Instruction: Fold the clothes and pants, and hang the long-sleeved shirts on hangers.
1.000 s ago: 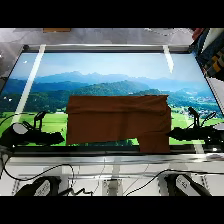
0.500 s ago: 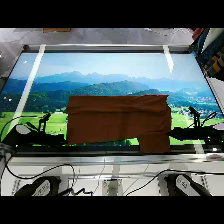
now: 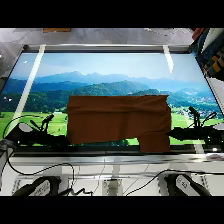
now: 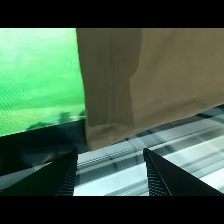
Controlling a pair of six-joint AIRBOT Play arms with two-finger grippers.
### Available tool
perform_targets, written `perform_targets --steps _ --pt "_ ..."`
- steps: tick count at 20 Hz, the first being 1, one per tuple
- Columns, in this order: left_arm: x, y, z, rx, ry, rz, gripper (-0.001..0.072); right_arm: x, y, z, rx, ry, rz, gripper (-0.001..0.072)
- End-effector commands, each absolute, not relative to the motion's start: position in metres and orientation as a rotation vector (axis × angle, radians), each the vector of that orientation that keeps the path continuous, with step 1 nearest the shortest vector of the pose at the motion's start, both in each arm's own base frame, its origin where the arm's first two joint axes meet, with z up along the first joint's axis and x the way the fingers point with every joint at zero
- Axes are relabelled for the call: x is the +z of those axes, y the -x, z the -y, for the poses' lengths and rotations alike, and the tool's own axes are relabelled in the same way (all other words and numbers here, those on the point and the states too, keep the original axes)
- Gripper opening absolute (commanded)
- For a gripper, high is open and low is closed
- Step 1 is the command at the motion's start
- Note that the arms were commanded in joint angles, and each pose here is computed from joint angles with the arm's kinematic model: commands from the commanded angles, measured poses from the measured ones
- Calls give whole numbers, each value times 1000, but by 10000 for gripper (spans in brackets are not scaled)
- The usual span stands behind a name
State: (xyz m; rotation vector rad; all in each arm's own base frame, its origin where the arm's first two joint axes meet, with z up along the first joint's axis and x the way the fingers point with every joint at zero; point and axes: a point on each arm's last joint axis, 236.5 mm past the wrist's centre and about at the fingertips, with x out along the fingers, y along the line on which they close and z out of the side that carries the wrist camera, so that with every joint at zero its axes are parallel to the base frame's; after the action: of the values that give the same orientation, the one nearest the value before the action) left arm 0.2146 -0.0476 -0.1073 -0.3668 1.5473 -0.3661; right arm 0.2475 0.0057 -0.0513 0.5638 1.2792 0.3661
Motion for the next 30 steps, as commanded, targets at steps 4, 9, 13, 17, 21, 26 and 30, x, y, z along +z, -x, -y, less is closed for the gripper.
perform_targets --steps 4,9,13,17,21,26,30 --pt "-110 -237 38 -316 344 -1467 472 -51 -248 -6 367 -562 -1278 14" --pt "-112 -243 60 -360 467 -1465 471 -51 -248 -6 366 -562 -1278 14" --pt "-127 -226 67 -405 495 -1559 471 -51 -247 -6 370 -564 -1281 14" --pt "-129 -225 67 -422 482 -1561 316 -50 -247 -7 372 -565 -1282 14" --pt "-124 -221 70 -448 490 -1579 19 -44 -248 -14 399 -595 -1269 14" --pt "-64 -235 81 -635 457 -1558 8 12 -284 -32 452 -682 -1028 13" --pt "3 -288 79 -678 366 -1337 8 60 -308 -29 458 -657 -864 13"
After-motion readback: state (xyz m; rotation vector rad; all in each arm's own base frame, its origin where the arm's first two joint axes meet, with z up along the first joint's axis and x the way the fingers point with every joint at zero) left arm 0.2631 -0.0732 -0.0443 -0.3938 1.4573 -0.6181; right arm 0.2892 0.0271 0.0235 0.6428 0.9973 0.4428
